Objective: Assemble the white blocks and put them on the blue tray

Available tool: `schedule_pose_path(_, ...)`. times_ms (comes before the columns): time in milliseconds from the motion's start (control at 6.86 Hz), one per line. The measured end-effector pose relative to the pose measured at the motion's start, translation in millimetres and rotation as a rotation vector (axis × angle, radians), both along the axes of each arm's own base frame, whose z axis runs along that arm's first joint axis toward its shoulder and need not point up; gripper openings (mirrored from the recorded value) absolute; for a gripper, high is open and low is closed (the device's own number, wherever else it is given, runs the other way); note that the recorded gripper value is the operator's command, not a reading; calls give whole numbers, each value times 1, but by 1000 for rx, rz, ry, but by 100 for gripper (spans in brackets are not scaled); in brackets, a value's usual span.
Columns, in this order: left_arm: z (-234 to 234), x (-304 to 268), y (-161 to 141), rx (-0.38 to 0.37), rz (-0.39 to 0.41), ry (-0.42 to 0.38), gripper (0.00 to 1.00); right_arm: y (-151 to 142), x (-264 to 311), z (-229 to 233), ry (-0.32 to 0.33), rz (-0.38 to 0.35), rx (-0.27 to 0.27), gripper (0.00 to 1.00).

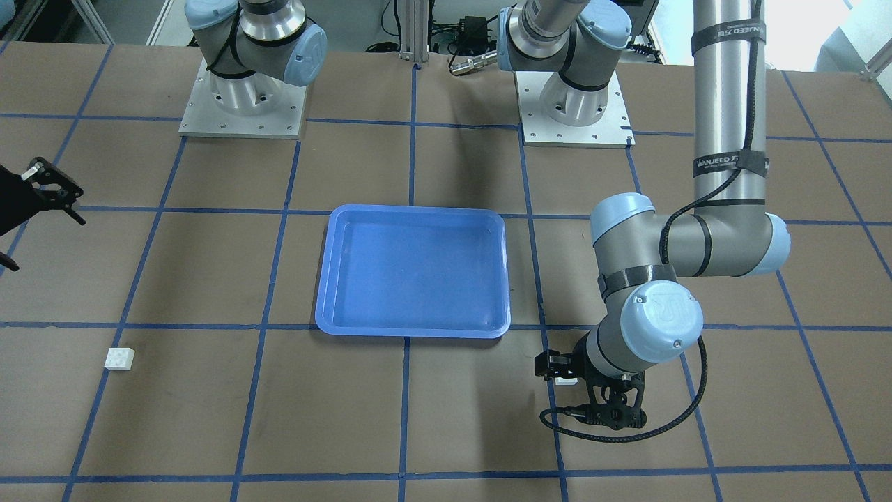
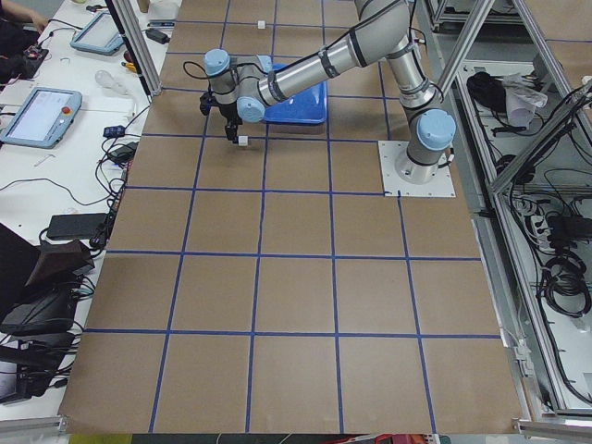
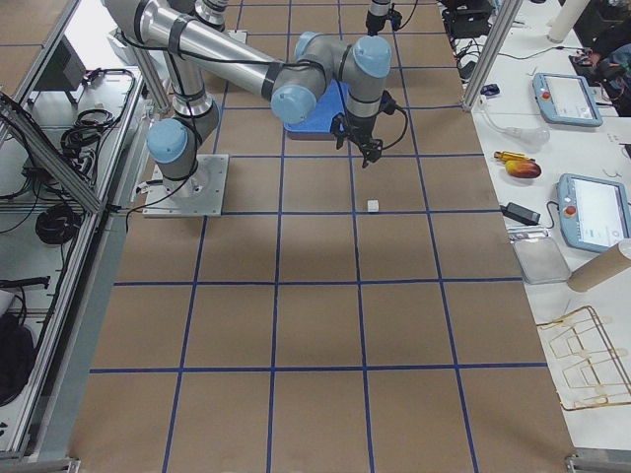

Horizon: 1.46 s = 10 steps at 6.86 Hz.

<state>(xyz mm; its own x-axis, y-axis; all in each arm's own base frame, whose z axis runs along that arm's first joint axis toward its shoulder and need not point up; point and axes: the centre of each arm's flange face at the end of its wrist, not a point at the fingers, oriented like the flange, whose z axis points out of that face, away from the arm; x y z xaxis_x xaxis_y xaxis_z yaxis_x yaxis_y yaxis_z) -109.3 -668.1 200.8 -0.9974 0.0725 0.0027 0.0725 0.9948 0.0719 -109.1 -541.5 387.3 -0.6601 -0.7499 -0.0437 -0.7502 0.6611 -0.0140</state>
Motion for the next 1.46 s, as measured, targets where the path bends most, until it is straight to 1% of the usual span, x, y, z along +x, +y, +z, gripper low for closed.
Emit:
schedule_pose_path(146, -10, 0, 0, 3, 5, -1, 82, -11, -20, -22, -57, 55, -26, 100)
schedule_pose_path(292, -16, 1, 1, 7, 13, -2, 66, -21, -37, -43, -103, 94, -55, 100)
schedule_pose_path(438, -21, 1, 5, 15, 28, -2, 45, -29, -48, -65, -150, 124, -72, 100)
schedule_pose_path(583, -26, 1, 9, 27, 46, -1, 29, -39, -54, -90, -204, 172, -89, 100)
schedule_pose_path(729, -29, 1, 11, 33, 53, 1, 22, -48, -59, -116, -249, 236, -111, 100)
schedule_pose_path(1021, -22, 0, 9, 21, 58, 4, 19, -56, -59, -143, -304, 345, -151, 100)
schedule_pose_path(1167, -11, -2, 9, 3, 58, 8, 19, -56, -58, -157, -325, 405, -158, 100)
schedule_pose_path(1312, 7, -11, 13, -12, 51, 9, 19, -55, -57, -171, -328, 451, -172, 100)
schedule_pose_path(1458, 30, -33, 24, -21, 47, 27, 18, -55, -57, -181, -315, 474, -192, 100)
